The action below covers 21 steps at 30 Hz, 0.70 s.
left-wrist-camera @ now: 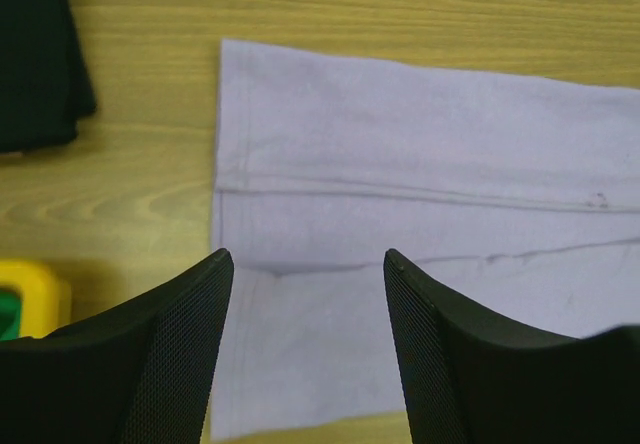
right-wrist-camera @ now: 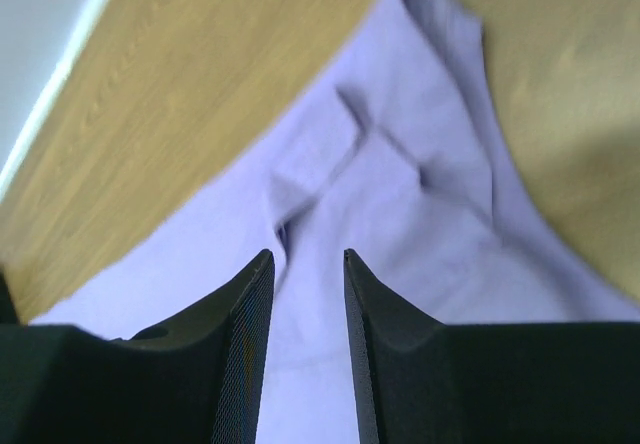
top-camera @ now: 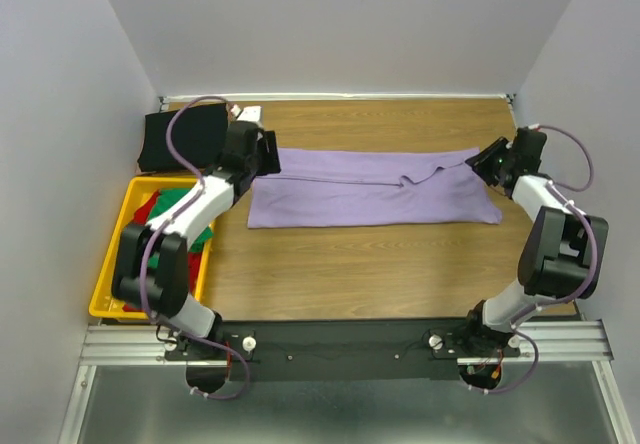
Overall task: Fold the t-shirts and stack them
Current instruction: Fold the tshirt
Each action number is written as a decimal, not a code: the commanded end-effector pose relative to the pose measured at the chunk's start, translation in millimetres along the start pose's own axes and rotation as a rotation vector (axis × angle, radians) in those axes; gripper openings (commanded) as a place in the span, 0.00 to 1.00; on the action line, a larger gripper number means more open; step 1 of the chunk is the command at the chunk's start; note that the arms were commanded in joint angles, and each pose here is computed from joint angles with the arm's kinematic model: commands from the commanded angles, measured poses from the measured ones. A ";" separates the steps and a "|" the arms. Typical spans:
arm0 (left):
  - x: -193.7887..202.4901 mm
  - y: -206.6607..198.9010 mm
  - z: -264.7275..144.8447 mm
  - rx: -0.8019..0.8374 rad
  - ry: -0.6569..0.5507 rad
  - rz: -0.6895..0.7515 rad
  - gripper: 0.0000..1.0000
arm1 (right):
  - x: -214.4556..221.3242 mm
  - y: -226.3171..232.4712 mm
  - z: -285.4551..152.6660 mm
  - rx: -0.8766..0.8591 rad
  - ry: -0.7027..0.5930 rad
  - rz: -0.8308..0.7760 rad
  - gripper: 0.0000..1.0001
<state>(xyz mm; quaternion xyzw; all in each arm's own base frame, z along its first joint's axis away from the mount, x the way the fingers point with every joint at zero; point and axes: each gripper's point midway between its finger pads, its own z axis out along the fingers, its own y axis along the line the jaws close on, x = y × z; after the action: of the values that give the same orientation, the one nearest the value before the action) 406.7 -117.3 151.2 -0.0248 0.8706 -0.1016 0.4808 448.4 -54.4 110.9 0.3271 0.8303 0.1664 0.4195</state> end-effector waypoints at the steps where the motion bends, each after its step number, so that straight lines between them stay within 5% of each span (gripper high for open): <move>1: 8.1 -19.4 34.9 0.045 0.125 0.077 0.68 | 52.7 -11.7 -13.3 -0.020 0.124 0.126 0.41; 11: 42.9 -26.5 122.6 -0.021 0.326 0.151 0.64 | 94.1 -42.3 -10.7 0.037 0.185 0.148 0.41; 21: 115.7 -11.9 92.5 -0.020 0.542 0.122 0.62 | 93.2 -52.8 37.7 0.066 0.248 0.135 0.41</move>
<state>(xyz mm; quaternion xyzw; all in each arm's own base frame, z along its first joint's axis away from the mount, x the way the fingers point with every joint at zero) 469.3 -165.2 29.5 0.0479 0.9494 -0.0570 0.3051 403.9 -24.4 25.9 0.3749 0.8488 0.2101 0.3079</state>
